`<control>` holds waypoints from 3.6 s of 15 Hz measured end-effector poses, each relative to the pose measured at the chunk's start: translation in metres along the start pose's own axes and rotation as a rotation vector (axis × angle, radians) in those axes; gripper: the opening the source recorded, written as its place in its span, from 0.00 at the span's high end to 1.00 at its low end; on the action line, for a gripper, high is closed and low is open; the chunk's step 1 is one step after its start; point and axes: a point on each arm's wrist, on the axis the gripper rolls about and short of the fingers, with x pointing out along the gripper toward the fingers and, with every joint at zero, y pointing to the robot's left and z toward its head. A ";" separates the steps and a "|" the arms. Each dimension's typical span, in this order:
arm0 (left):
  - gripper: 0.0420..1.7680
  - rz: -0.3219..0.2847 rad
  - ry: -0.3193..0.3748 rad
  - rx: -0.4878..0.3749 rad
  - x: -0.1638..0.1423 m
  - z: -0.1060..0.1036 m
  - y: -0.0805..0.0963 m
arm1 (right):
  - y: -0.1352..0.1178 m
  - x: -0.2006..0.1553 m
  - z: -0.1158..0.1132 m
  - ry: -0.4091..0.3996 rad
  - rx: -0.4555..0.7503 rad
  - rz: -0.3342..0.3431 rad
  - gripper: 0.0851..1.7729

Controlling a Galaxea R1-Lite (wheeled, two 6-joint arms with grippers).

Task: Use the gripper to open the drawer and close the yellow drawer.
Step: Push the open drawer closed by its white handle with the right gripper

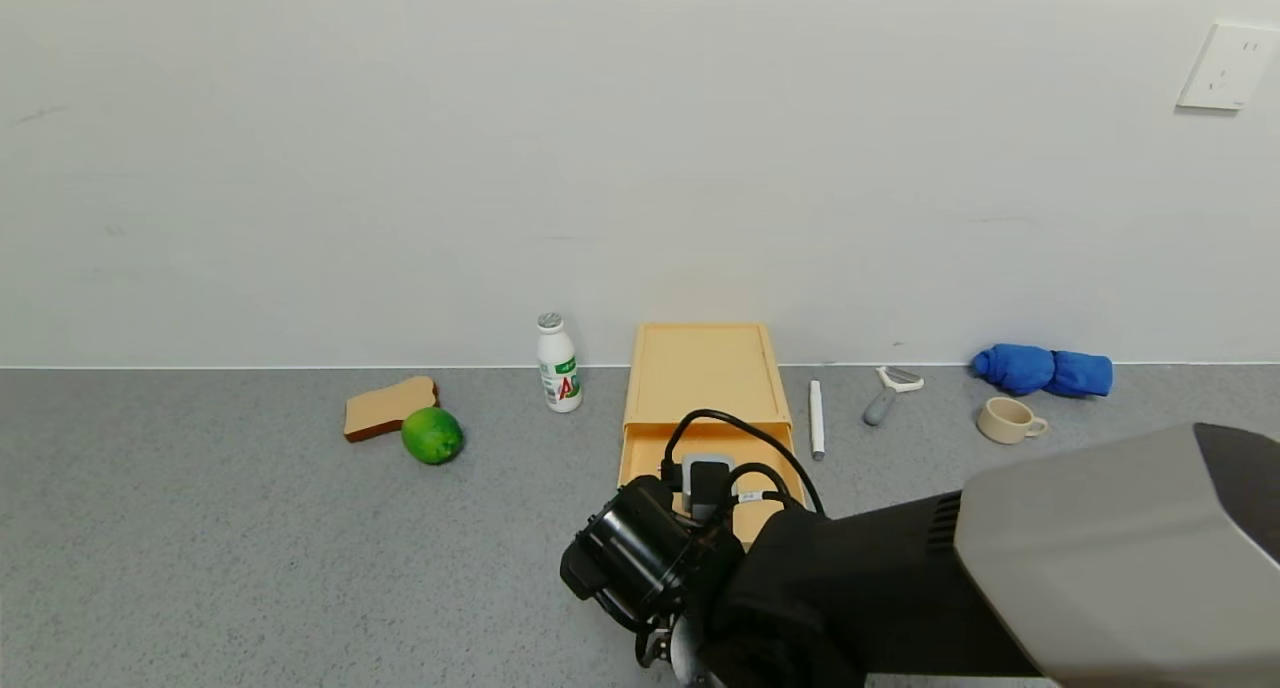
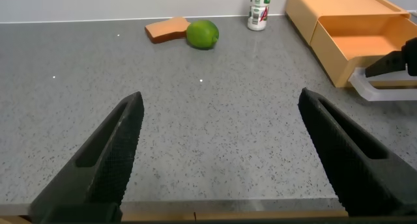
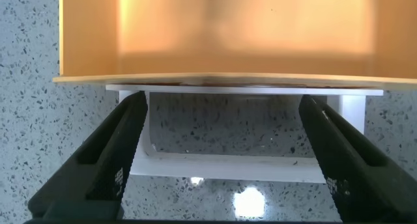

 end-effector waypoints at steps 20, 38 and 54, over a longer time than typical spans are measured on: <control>0.03 0.000 0.000 0.000 0.000 0.000 0.000 | 0.009 0.034 0.043 -0.085 0.035 -0.016 0.04; 0.03 0.000 0.000 0.000 0.000 0.000 0.000 | 0.009 0.074 0.082 -0.156 0.018 -0.020 0.04; 0.03 0.000 0.000 0.000 0.000 0.000 0.000 | 0.003 0.085 0.087 -0.162 0.023 -0.036 0.04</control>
